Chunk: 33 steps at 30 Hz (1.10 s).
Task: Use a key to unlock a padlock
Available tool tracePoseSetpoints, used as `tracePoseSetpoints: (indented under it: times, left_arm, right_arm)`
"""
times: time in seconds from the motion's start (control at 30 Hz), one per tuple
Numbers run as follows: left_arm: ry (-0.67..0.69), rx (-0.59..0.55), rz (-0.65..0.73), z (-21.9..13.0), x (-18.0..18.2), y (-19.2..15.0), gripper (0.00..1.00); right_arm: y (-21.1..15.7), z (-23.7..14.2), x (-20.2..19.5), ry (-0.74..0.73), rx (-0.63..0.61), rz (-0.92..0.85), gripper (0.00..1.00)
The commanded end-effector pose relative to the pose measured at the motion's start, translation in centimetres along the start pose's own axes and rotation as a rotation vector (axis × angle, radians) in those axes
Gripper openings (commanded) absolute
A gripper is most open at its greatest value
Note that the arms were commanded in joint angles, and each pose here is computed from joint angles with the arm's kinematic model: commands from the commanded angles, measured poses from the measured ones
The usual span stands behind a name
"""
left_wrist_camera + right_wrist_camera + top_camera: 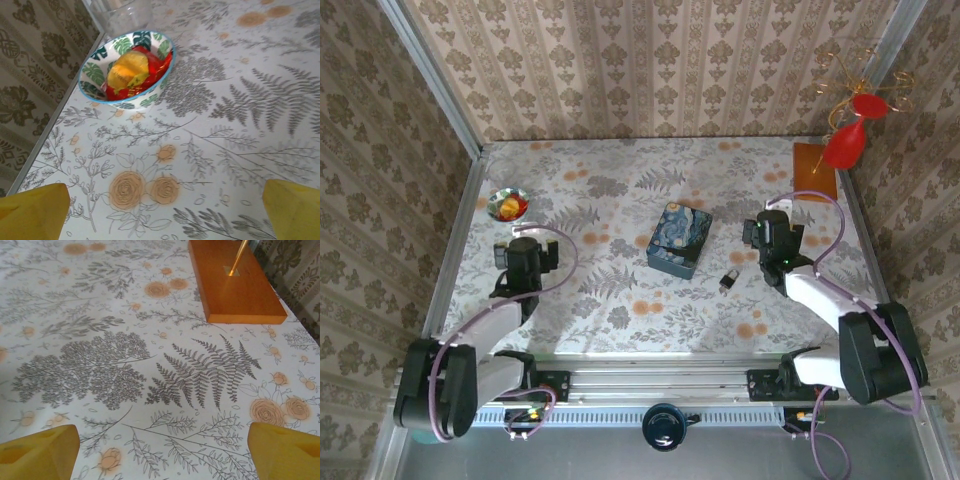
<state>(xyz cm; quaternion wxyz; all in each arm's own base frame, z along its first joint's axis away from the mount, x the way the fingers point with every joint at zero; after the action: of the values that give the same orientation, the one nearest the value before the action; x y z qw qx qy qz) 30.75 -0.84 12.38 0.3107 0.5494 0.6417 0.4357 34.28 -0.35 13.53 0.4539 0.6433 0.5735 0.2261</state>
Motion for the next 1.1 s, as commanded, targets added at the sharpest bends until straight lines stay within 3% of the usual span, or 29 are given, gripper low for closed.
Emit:
tracePoseSetpoints:
  times: [0.0, 0.13, 0.23, 0.4, 0.47, 0.53, 0.63, 1.07]
  left_arm:
    - [0.011, -0.113, -0.024, 1.1, 0.6, 1.7, 1.00]
    - [0.001, -0.166, -0.032, 1.9, 0.8, 2.4, 1.00]
    - [-0.009, -0.204, -0.055, 2.6, 1.4, 2.7, 1.00]
    - [-0.086, -0.206, -0.137, 4.6, 1.5, 1.1, 1.00]
    - [-0.100, -0.254, -0.096, 4.9, 0.9, 1.1, 1.00]
    - [-0.101, -0.170, -0.087, 5.4, 0.4, 0.7, 1.00]
    - [-0.064, -0.145, -0.076, 6.1, 0.4, 1.0, 1.00]
    - [-0.062, -0.150, -0.066, 6.3, 0.4, 1.3, 1.00]
  right_arm:
    - [0.6, 1.1, -0.4, -0.042, -0.120, -0.022, 0.89]
    - [1.6, 0.9, -0.3, -0.016, -0.227, -0.028, 0.93]
    - [0.0, 2.5, 0.4, 0.093, -0.254, 0.008, 0.94]
    - [-0.8, 3.5, 0.4, 0.112, -0.230, 0.029, 1.00]
    - [-1.0, 3.5, 0.2, 0.109, -0.204, 0.038, 1.00]
    - [-0.9, 3.5, 0.1, 0.105, -0.213, 0.041, 1.00]
    - [-0.9, 3.5, 0.1, 0.107, -0.209, 0.040, 1.00]
    - [-0.9, 3.4, 0.5, 0.132, -0.217, 0.025, 1.00]
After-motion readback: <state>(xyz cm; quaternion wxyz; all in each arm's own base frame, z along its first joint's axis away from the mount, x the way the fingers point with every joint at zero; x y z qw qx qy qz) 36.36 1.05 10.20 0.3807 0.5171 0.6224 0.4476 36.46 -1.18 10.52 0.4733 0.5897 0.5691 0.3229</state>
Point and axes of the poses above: each hand's point on the last joint's axis, 136 mm out from that joint toward the fingers, its own z axis out along the fingers, its own x axis along the line the jaws close on, y = z × x, the point moved 3 cm from there along -z, back along the fingers, and after that the axes turned 7 degrees about -z, right-handed, at the moved point
